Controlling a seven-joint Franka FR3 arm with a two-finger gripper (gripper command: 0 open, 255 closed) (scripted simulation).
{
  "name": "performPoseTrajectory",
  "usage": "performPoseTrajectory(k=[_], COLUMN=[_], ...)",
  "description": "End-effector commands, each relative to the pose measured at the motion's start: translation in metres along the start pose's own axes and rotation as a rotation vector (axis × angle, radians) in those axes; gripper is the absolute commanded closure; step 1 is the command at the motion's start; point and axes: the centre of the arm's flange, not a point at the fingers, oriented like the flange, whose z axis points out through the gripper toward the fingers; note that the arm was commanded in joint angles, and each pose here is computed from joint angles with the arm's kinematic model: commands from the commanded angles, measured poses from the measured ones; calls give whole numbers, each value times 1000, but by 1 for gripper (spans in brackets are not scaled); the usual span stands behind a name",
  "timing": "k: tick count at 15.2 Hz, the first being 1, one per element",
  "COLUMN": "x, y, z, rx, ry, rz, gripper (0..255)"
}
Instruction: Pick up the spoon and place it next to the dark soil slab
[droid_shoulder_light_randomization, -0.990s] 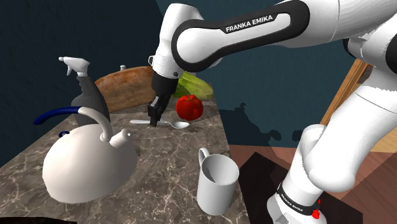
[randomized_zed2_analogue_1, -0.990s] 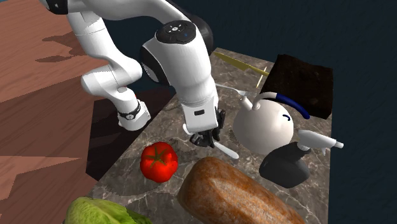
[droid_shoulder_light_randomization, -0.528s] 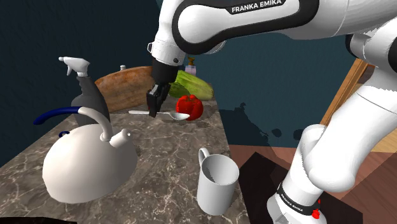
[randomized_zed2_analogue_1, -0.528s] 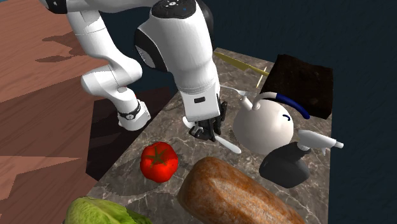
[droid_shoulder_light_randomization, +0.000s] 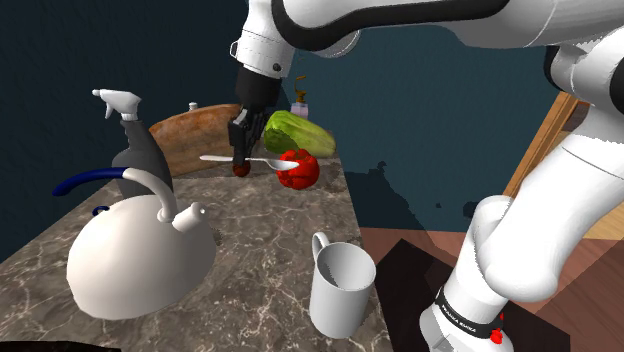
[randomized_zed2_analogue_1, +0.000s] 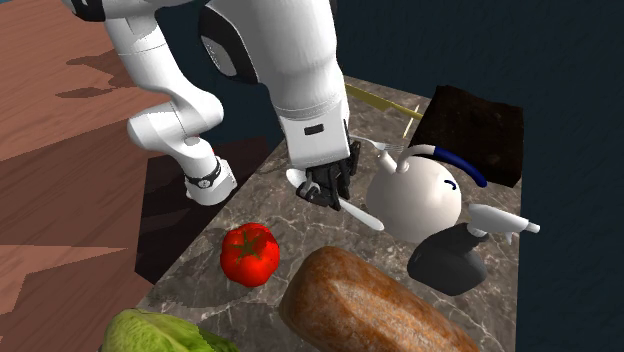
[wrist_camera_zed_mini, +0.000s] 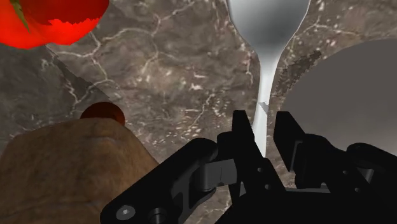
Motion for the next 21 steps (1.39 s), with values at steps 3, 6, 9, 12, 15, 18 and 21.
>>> performPoseTrajectory(k=[3, 6, 9, 12, 15, 18, 21], x=[4, 8, -1, -11, -20, -29, -38], y=[-3, -4, -43, -81, -120, -158, -197], z=[-21, -34, -32, -29, -26, -24, -21], rx=[0, 0, 0, 0, 0, 0, 0], ry=[0, 0, 0, 0, 0, 0, 0], rz=[0, 0, 0, 0, 0, 0, 0], gripper=[255, 255, 255, 255, 255, 255, 255])
